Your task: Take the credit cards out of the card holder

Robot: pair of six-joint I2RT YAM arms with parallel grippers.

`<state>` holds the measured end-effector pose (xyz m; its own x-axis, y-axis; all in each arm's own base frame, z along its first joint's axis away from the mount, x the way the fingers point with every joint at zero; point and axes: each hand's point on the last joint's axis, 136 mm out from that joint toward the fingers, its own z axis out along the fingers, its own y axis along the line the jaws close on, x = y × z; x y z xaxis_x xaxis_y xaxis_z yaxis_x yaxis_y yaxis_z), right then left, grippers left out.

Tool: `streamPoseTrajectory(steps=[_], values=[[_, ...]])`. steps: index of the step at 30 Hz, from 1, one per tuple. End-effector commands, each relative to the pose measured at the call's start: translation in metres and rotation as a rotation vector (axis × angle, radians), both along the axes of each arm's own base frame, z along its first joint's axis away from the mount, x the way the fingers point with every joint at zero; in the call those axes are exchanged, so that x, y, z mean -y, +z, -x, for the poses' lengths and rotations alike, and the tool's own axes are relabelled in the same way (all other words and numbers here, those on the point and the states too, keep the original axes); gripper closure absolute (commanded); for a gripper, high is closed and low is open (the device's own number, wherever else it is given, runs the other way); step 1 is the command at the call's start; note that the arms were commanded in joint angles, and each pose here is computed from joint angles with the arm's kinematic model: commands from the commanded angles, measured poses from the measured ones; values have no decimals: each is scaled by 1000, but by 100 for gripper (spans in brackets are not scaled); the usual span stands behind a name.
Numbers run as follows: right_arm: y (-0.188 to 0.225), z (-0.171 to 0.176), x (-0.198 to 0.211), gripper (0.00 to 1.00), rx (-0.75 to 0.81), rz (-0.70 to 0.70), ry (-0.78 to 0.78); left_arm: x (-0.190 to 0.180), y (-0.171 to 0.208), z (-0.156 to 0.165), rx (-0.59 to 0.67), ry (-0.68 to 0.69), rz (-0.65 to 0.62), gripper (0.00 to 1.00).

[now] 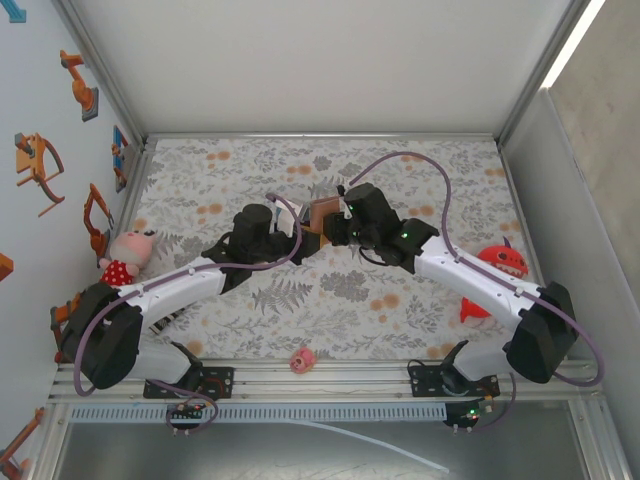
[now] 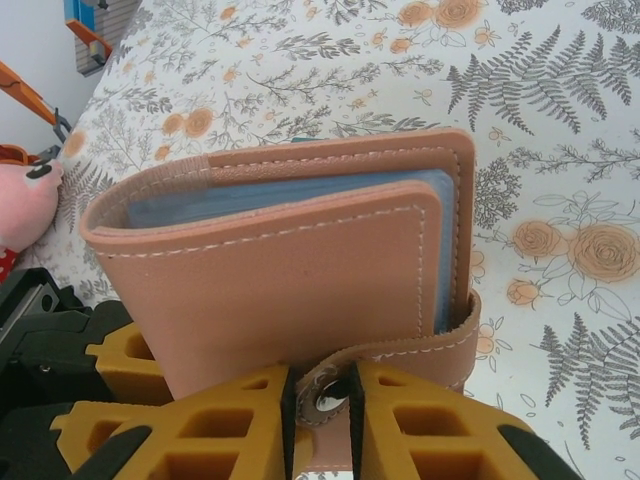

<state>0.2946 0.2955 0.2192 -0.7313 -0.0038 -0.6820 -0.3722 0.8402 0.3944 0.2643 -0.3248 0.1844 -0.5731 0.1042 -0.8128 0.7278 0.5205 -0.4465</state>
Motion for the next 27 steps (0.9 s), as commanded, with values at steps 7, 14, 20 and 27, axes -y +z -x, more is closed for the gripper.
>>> streamPoseTrajectory(steps=[7, 14, 20, 27], values=[[2, -7, 8, 85, 18, 33, -44, 9, 35, -5, 67, -15, 82, 90], [3, -7, 10, 90, 26, 33, -48, 8, 34, -6, 64, -9, 82, 90], [4, -6, 10, 93, 27, 31, -48, 8, 34, -6, 63, -8, 80, 91], [5, -6, 12, 94, 31, 30, -52, 7, 33, -5, 63, -8, 80, 91]])
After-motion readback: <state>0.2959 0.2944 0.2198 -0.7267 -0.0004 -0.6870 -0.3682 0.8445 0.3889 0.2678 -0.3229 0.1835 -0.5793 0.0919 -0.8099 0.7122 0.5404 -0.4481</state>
